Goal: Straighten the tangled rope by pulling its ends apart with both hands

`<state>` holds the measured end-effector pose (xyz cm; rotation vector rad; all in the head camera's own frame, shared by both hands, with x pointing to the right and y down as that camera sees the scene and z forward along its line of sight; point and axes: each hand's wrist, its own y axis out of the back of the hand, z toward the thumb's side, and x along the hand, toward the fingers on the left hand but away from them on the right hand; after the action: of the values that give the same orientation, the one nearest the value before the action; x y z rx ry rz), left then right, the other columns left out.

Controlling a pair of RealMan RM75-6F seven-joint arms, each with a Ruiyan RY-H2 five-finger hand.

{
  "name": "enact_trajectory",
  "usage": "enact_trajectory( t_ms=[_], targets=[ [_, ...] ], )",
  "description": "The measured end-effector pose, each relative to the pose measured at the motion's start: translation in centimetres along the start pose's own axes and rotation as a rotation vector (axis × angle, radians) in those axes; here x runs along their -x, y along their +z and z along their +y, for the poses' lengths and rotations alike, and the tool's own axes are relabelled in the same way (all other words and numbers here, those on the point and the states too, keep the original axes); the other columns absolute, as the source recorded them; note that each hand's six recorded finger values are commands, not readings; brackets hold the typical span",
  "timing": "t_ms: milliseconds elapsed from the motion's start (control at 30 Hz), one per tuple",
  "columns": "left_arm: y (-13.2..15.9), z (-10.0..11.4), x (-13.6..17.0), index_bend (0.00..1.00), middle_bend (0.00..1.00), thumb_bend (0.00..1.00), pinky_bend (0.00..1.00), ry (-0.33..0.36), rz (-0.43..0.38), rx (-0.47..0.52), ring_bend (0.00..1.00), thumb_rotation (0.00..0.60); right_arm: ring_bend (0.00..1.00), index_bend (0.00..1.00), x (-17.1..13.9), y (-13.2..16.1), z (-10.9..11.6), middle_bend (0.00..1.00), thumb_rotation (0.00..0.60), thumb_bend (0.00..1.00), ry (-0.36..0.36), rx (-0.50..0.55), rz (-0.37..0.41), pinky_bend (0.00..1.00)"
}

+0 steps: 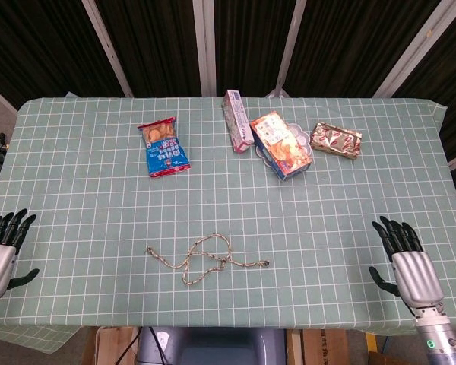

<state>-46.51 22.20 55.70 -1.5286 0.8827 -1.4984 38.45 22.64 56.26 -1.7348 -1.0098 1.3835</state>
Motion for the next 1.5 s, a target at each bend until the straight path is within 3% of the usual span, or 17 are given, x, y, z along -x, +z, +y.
enact_trajectory(
  t_ms=[167,300,600,800,1067,1500],
  targets=[
    [-0.1,0.0,0.0,0.0,0.0,0.0,0.0,0.004,0.007,-0.005,0.0,0.6,0.0,0.33,1.6,2.2,-1.1,0.03,0.6,0.35,0.053,0.045,0.048,0.0],
    [-0.2,-0.1,-0.1,0.0,0.0,0.0,0.0,0.004,0.015,-0.009,0.0,0.6,0.0,0.39,3.6,5.5,-2.5,0.06,0.6,0.35,0.11,0.105,0.108,0.0],
    [-0.2,-0.1,-0.2,0.0,0.0,0.0,0.0,0.009,0.017,-0.011,0.0,0.6,0.0,0.46,6.3,14.1,-6.8,0.09,0.6,0.34,0.189,0.204,0.217,0.0],
    [-0.3,0.0,-0.4,0.0,0.0,0.0,0.0,0.009,0.017,-0.008,0.0,0.6,0.0,0.48,7.3,17.6,-9.7,0.09,0.6,0.34,0.238,0.219,0.23,0.0],
    [-0.4,-0.2,-0.5,0.0,0.0,0.0,0.0,0.004,0.019,-0.003,0.0,0.6,0.0,0.53,8.0,18.9,-11.9,0.11,0.6,0.34,0.263,0.214,0.217,0.0],
    [-0.4,-0.2,-0.6,0.0,0.0,0.0,0.0,0.001,0.024,-0.002,0.0,0.6,0.0,0.54,8.3,18.6,-13.8,0.11,0.6,0.34,0.288,0.229,0.176,0.0]
  ],
)
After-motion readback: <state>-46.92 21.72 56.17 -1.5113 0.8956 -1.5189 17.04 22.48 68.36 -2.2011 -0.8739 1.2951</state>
